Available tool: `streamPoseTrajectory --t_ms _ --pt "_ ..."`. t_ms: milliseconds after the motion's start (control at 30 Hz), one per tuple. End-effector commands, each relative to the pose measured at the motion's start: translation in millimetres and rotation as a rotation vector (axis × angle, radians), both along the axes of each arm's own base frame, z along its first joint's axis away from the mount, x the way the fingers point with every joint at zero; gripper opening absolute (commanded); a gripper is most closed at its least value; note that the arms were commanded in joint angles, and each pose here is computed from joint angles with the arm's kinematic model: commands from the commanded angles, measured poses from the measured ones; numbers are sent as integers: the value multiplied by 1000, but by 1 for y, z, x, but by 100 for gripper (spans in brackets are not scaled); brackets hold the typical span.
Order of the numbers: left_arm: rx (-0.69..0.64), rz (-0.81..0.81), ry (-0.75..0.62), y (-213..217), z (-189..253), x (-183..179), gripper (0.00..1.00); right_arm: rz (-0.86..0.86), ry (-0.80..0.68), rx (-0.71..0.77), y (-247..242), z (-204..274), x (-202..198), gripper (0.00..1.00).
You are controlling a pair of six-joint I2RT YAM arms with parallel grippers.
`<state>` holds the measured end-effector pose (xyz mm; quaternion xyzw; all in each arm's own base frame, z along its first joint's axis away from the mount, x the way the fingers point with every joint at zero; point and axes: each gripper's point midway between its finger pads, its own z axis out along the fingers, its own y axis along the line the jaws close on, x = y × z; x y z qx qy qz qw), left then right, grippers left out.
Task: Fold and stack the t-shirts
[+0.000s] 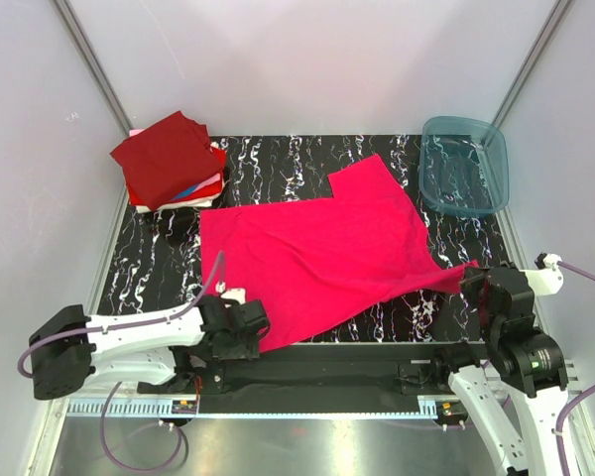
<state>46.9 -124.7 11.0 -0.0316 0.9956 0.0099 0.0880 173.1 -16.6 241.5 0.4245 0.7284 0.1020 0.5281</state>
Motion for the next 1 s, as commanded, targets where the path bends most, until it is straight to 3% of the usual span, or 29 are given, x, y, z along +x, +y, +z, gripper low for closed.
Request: streamPoseTrajectory --t_ms 0,167,367,500,600,633,700,733,833,967 --pt "49 -30 -66 -3 -8 17 83 -3 -52 -7 -1 13 5 0" --pt "152 -103 -48 -5 -9 24 98 3 -38 -10 0 11 5 0" --pt "206 -153 -74 -17 -9 40 96 23 -36 -11 3 10 6 0" --pt "129 -195 -77 -27 -14 39 70 31 -22 -8 4 5 6 0" --pt "81 -192 -99 -28 -16 39 60 31 -19 -9 4 2 6 0" --pt "68 -183 -105 -28 -16 41 49 29 -16 -10 4 1 5 0" --pt "45 -181 -112 -28 -16 40 39 32 -14 -5 5 0 6 0" --pt "41 -180 -114 -28 -15 40 25 31 -14 -5 5 0 6 0" --pt "34 -177 -119 -28 -14 40 0 41 -11 3 7 -1 6 0" --pt "41 -174 -120 -26 -9 39 0 40 -10 4 7 -1 4 0"
